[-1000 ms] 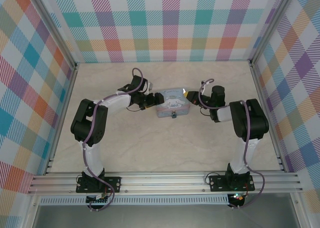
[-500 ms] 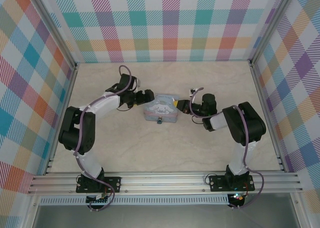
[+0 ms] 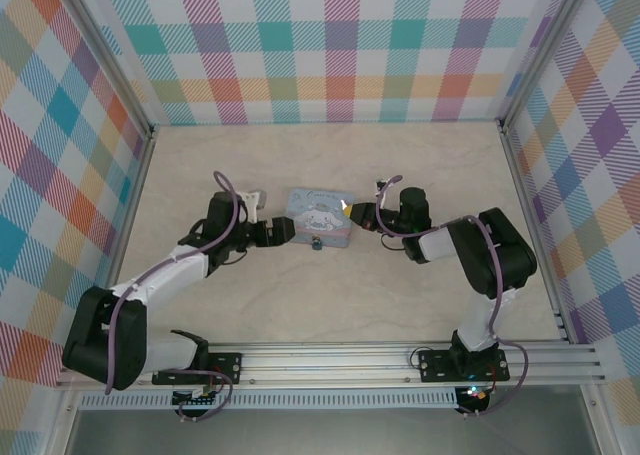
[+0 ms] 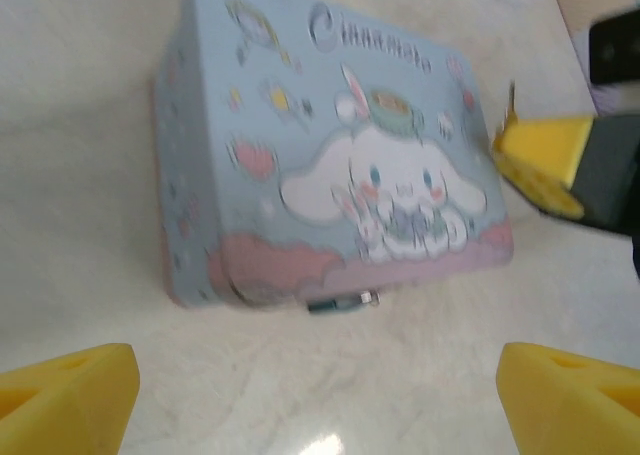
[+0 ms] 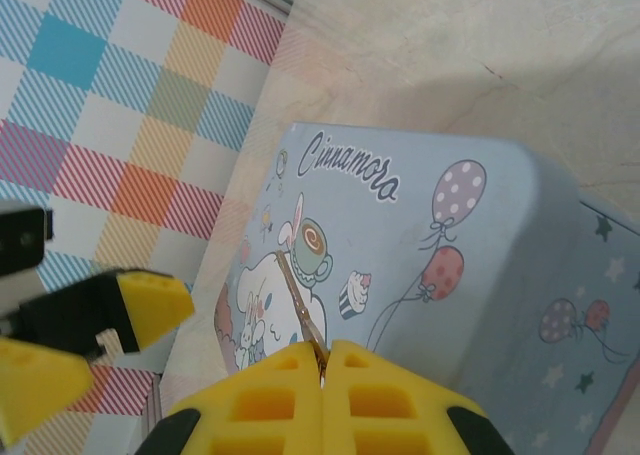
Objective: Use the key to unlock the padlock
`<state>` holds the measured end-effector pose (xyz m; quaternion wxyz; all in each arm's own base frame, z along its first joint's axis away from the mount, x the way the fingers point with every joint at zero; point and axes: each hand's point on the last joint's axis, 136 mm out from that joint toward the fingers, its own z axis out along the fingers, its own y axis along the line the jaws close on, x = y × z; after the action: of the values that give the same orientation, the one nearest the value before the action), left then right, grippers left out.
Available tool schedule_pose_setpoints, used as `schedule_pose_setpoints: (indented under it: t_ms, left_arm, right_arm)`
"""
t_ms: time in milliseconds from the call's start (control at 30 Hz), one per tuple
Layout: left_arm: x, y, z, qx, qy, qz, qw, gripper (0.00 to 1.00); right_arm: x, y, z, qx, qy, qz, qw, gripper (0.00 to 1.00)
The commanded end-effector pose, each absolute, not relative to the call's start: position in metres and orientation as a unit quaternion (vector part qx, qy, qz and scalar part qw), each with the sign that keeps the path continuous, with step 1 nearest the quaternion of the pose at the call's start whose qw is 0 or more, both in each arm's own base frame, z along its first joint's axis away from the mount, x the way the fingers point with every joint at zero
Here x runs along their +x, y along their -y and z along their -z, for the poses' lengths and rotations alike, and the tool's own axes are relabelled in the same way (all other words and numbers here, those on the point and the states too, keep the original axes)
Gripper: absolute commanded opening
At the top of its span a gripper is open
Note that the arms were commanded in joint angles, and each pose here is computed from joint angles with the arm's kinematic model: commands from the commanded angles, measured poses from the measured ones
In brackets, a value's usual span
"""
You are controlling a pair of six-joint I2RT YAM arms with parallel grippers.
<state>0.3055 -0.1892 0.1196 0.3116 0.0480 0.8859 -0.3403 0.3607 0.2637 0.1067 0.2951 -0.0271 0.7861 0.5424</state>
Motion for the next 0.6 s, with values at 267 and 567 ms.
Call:
schedule_pose_setpoints:
  t_ms: [267,567]
  left_arm:
    - [0.288,0.255,-0.103,0.126,-0.835,0.423,0.329,0.91]
    - [0.303,0.261,-0.086,0.143,-0.831,0.407,0.352,0.85]
  right_arm:
    - [0.355,-0.283,-0.141,-0.067,-0.778,-0.546,0.305,0.05]
    - [0.360,-0.305,-0.152,-0.087,-0.773,-0.548,0.308,0.05]
